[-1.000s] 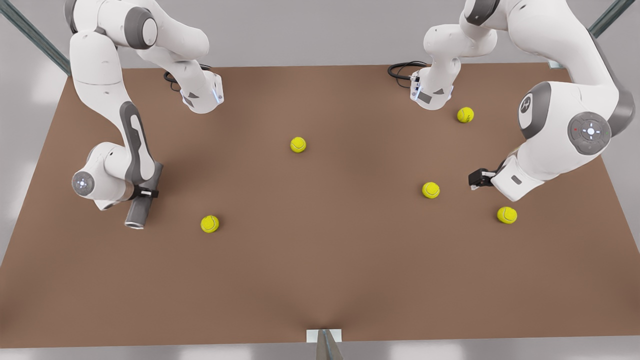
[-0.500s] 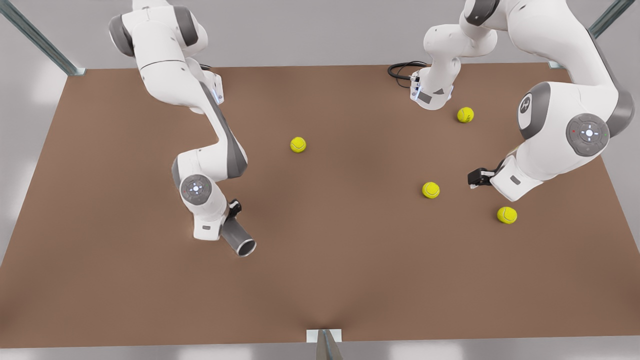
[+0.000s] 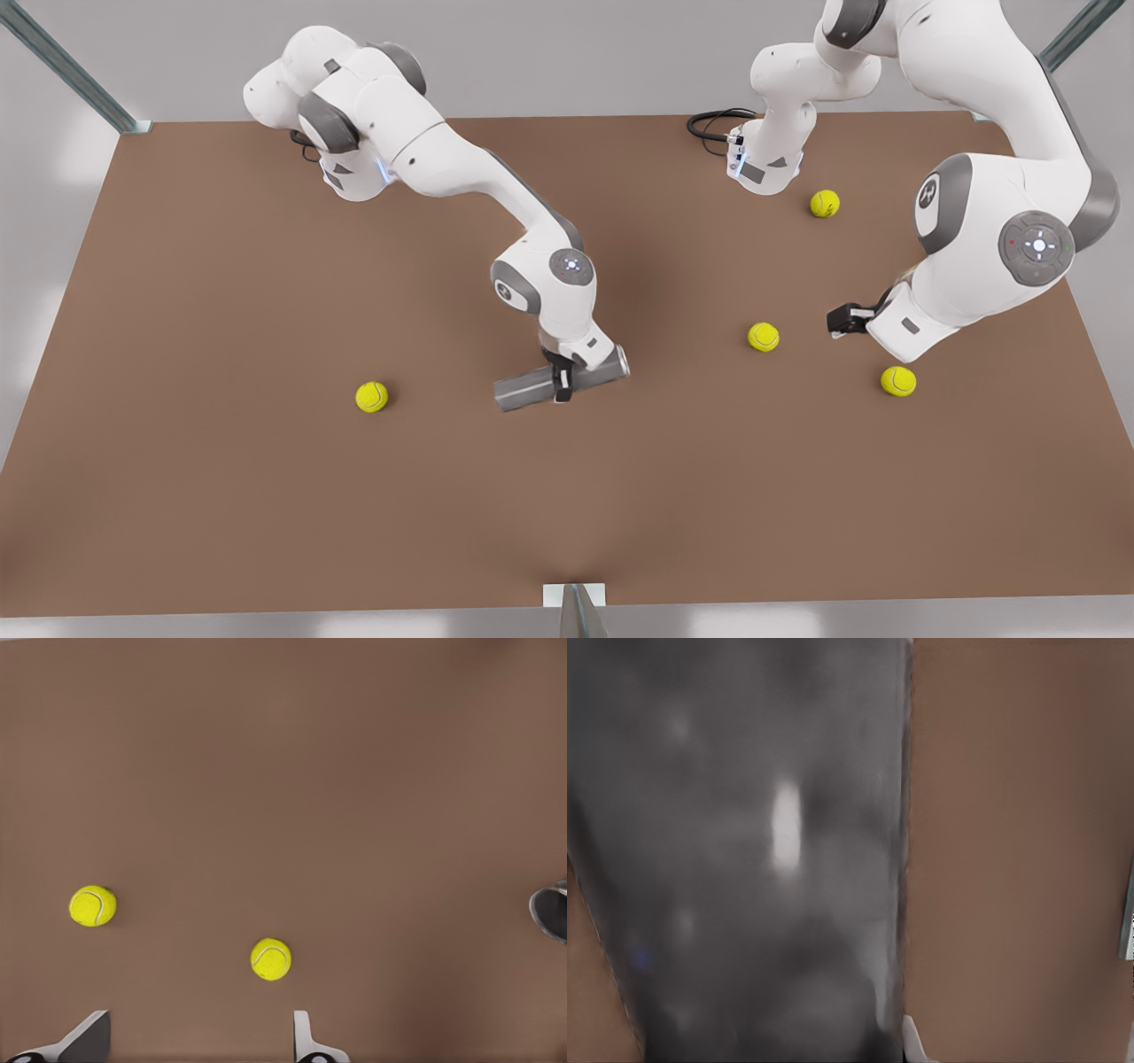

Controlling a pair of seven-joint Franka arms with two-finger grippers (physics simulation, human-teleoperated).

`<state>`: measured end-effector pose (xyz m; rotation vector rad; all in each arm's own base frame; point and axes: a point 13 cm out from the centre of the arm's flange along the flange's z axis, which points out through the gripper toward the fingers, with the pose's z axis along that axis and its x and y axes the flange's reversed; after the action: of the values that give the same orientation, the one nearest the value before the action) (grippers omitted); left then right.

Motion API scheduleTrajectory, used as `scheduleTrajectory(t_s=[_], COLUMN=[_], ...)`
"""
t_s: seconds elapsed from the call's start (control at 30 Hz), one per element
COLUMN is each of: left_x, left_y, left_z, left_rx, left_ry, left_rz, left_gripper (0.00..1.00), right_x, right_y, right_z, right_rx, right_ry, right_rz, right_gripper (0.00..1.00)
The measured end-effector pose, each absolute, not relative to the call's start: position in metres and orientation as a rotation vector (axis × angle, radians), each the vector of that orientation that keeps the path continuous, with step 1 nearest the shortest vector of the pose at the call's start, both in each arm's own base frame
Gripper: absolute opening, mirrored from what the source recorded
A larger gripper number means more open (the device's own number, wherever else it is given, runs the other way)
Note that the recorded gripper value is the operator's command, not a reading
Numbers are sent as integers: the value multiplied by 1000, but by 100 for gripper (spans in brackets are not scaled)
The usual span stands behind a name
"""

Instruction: Put the tennis tube upright

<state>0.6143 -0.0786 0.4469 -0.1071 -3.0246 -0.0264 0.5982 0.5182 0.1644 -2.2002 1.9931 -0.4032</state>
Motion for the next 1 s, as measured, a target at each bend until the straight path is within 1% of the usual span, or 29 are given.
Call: scheduleTrajectory(t_s=[0.17,0.4,0.53,0.57,0.6,0.63,0.87,1.0], left_x=[615,617,616,616,616,616,616,615], left_y=[-78,-79,-82,-84,-86,-86,-87,-92], left_z=[445,440,440,440,440,440,441,442], left_rx=[-105,-106,-113,-119,-121,-122,-122,-118], left_ry=[-3023,-3017,-3016,-3016,-3016,-3016,-3018,-3019], left_rz=[-30,-32,-32,-32,-32,-33,-34,-35], left_gripper=[100,100,100,100,100,100,100,100], right_x=[586,547,534,532,530,529,530,531], right_y=[564,587,591,594,595,597,600,610], right_z=[144,110,85,83,81,81,79,95], right_rx=[-2269,-2222,-2172,-2163,-2153,-2143,-2090,-2064], right_ry=[1872,2004,2097,2107,2116,2123,2154,2143], right_rz=[-401,-226,-148,-139,-133,-128,-115,-105], right_gripper=[72,72,72,76,91,100,100,100])
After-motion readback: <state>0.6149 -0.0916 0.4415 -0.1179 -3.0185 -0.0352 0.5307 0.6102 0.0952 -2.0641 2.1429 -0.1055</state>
